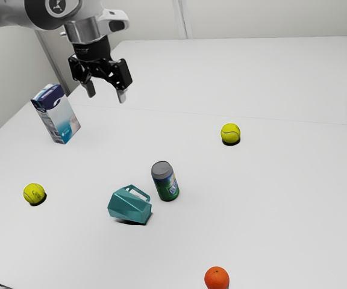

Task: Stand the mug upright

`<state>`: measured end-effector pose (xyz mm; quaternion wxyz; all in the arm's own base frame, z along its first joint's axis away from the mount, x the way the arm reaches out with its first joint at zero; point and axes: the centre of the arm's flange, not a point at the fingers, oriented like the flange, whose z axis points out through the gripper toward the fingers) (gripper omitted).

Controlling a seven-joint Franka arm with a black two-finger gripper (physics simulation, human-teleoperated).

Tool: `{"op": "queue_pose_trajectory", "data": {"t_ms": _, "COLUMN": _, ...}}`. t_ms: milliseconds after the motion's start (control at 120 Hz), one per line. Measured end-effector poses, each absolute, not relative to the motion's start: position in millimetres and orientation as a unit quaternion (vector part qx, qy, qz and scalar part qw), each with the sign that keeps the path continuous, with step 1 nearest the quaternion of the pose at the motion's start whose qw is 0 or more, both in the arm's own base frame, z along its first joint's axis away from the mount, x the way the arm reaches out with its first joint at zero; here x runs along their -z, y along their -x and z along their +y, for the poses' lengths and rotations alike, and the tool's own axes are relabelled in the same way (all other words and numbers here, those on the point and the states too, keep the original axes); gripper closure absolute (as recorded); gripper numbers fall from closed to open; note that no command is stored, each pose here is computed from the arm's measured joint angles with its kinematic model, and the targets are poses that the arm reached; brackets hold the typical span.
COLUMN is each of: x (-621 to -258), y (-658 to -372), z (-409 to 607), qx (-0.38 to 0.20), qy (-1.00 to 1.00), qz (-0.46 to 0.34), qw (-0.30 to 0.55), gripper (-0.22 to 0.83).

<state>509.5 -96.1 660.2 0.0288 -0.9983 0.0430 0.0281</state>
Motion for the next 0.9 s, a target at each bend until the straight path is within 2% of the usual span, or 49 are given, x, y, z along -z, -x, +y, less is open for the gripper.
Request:
{"op": "queue_pose_trajectory", "data": {"t_ms": 200, "x": -657, "y": -514, "z": -92, "qx": -0.024, "qy": 0.999, "qz": 0.038, "qw": 0.024, "gripper": 0.0}}
{"op": "queue_pose_trajectory", "data": {"t_ms": 533, "x": -602, "y": -530, "z": -17, "qx": -0.054, "qy": 0.997, "qz": -0.038, "qw": -0.049, "gripper": 0.0}}
{"op": "queue_pose_trajectory", "data": {"t_ms": 733, "x": -546, "y": -525, "z": 25, "qx": -0.091, "qy": 0.982, "qz": -0.063, "qw": -0.15, "gripper": 0.0}}
{"op": "queue_pose_trajectory", "data": {"t_ms": 900, "x": -471, "y": -492, "z": 124, "qx": -0.108, "qy": 0.949, "qz": -0.137, "qw": -0.262, "gripper": 0.0}}
